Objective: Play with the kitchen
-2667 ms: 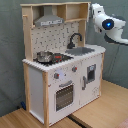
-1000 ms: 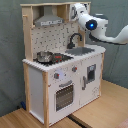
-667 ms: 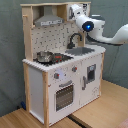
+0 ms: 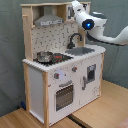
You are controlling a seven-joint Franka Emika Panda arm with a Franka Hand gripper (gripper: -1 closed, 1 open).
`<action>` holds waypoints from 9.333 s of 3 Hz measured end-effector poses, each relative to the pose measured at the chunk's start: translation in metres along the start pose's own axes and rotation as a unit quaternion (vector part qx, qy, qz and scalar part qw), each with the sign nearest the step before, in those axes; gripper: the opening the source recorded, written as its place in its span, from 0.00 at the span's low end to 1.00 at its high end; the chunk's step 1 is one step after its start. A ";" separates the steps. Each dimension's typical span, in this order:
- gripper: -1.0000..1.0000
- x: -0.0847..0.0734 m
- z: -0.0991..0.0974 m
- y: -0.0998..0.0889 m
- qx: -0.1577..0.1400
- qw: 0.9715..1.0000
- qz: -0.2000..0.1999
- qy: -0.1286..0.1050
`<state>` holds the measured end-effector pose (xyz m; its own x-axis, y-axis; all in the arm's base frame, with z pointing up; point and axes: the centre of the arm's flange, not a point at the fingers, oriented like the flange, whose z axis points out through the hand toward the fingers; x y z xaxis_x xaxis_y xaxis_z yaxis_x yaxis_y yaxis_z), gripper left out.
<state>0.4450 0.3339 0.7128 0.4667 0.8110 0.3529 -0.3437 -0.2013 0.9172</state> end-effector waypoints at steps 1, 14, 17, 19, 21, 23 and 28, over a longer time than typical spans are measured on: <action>0.00 0.006 -0.031 -0.002 0.007 1.000 0.002 -0.002; 1.00 0.076 -0.098 -0.124 0.405 0.901 -0.141 0.066; 1.00 0.063 -0.089 -0.153 0.500 0.835 -0.222 0.067; 1.00 0.066 -0.089 -0.176 0.544 0.793 -0.263 0.076; 1.00 0.074 -0.082 -0.184 0.579 0.756 -0.296 0.077; 1.00 0.080 -0.078 -0.196 0.606 0.725 -0.318 0.075; 0.00 0.077 -0.063 -0.225 0.651 0.672 -0.348 0.055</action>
<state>0.5068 0.4766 0.5219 0.0569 0.9790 -0.1956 0.9650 -0.0037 0.2622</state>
